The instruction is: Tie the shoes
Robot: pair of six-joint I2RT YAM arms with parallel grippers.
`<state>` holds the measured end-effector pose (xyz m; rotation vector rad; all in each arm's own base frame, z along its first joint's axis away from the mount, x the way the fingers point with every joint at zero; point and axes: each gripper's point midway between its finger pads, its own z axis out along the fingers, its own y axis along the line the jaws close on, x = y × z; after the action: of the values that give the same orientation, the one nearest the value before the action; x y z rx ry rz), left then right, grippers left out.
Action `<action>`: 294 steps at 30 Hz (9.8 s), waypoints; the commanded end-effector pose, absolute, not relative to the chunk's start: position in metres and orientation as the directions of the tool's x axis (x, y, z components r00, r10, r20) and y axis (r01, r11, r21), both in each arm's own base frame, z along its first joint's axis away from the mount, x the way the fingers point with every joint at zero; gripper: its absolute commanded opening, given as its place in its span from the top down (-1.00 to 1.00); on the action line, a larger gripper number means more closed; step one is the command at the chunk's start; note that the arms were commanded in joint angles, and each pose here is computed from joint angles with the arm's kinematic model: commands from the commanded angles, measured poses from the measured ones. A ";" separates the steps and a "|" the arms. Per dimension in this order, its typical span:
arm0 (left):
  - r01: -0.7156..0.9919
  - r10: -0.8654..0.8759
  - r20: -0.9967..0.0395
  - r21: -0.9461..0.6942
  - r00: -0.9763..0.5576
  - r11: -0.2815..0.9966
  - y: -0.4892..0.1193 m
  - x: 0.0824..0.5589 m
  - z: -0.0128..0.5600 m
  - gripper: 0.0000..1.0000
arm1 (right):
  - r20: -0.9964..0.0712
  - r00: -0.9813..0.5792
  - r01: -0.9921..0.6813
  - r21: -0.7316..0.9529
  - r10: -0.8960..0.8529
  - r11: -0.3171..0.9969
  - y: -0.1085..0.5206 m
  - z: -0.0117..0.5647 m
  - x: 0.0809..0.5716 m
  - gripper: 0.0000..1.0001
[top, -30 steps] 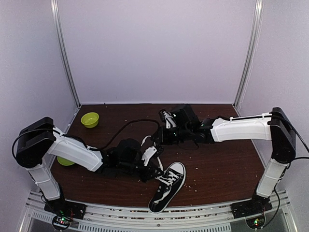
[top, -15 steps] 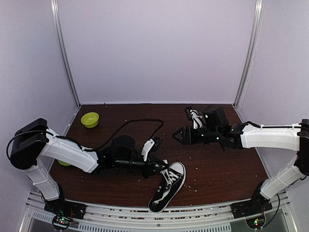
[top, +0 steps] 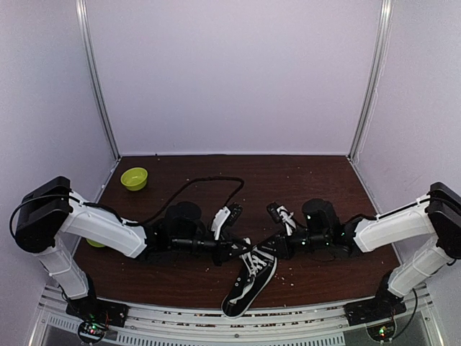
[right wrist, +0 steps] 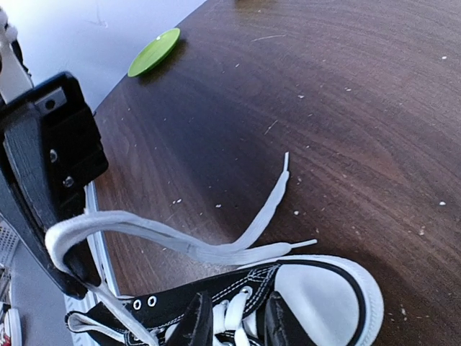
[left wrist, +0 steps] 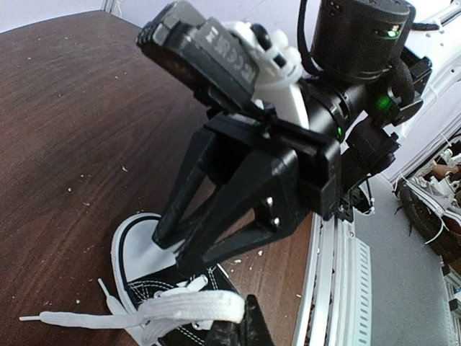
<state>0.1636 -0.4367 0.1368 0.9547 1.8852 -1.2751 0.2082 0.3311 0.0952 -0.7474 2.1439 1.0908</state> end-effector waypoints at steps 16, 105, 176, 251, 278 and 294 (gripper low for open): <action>0.851 0.166 -0.845 -0.462 -0.508 0.250 -0.444 0.171 0.153 1.00 | -0.780 -0.554 -0.824 0.463 -0.293 0.327 0.393 0.092 0.183 0.57; 0.824 0.193 -0.812 -0.494 -0.551 0.277 -0.443 0.170 0.143 1.00 | -0.874 -0.458 -0.805 0.330 -0.163 0.494 0.359 0.184 0.149 1.00; 0.821 0.179 -0.815 -0.493 -0.552 0.289 -0.442 0.173 0.149 1.00 | -0.796 -0.527 -0.759 0.284 -0.296 0.586 0.342 0.122 0.144 -0.02; 0.660 0.351 -0.608 -0.408 -0.712 0.631 -0.326 0.150 0.065 1.00 | -0.703 -0.699 -0.401 0.235 -0.130 0.886 0.319 0.128 0.241 -0.27; 0.694 0.423 -0.575 -0.410 -0.700 0.591 -0.317 0.132 0.064 1.00 | -0.447 -0.818 -0.457 0.124 -0.362 0.881 0.392 0.025 0.256 0.46; 0.691 0.402 -0.601 -0.385 -0.691 0.612 -0.316 0.140 0.074 1.00 | -0.568 -0.751 -0.438 0.045 -0.338 0.898 0.377 0.068 0.275 1.00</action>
<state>0.1331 -0.3103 0.0570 0.8708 2.4354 -0.8483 0.2628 0.4002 0.0246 -0.6255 2.5923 0.3180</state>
